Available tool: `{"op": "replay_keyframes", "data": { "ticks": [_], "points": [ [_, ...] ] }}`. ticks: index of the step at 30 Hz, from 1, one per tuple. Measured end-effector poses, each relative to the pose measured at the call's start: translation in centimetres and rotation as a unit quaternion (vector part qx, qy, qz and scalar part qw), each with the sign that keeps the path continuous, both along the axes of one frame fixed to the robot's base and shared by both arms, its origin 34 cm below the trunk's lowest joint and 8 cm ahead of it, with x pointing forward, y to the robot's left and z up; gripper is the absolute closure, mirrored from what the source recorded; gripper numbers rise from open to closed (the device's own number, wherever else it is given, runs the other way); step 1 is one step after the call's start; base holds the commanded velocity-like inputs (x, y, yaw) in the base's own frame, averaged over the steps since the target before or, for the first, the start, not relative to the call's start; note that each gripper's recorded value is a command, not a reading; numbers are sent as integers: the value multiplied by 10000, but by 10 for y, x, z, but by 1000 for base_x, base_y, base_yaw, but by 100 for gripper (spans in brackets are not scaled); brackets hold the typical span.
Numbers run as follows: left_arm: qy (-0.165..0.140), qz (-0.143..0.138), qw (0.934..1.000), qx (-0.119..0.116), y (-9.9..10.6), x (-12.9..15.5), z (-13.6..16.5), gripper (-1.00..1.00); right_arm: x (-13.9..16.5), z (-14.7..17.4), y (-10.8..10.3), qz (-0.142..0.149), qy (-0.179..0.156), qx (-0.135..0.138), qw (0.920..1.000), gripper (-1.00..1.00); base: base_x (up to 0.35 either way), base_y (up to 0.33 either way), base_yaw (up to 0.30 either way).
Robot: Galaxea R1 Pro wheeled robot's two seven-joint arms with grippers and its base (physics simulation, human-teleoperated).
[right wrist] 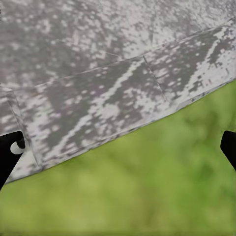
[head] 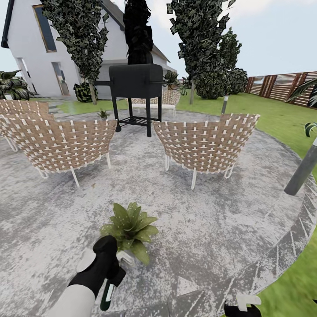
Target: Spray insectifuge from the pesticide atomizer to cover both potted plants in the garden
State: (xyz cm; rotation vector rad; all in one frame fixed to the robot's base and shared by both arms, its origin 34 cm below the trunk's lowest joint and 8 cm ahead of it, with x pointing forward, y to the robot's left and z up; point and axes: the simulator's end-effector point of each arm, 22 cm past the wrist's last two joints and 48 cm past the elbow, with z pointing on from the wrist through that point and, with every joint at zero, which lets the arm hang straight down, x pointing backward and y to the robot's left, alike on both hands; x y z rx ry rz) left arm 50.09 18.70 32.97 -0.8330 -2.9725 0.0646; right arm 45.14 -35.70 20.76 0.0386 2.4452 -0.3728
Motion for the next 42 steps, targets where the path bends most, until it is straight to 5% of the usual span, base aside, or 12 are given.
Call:
{"op": "replay_keyframes", "data": {
  "ticks": [4, 8, 12, 19, 32, 42],
  "points": [
    [-218, 223, 9993, -221, -16, 7, -3, 100, 0, 0, 0, -4, 0, 1, 10000, -100, 0, 0, 0],
    [-242, 281, 9991, -196, -9, 8, -4, 100, 0, 0, 0, -4, 0, 1, 10000, -100, 0, 0, 0],
    [-125, 346, 9992, -129, 4, -6, -14, 100, 0, 0, 0, -4, 1, 1, 10000, -100, 0, 0, 0],
    [-217, 332, 9984, -391, -22, 2, -5, 100, 0, 0, 0, -5, -2, 1, 10000, -100, 102, -52, 0],
    [49, 370, 9988, -331, -13, -25, -23, 100, 0, 0, 0, -3, 0, 1, 10000, -100, 4, -2, 0],
    [-535, 361, 9966, -504, -31, 46, 25, 100, 0, 0, 0, -4, -1, 1, 10000, -100, 0, 0, 0]
  ]
}}
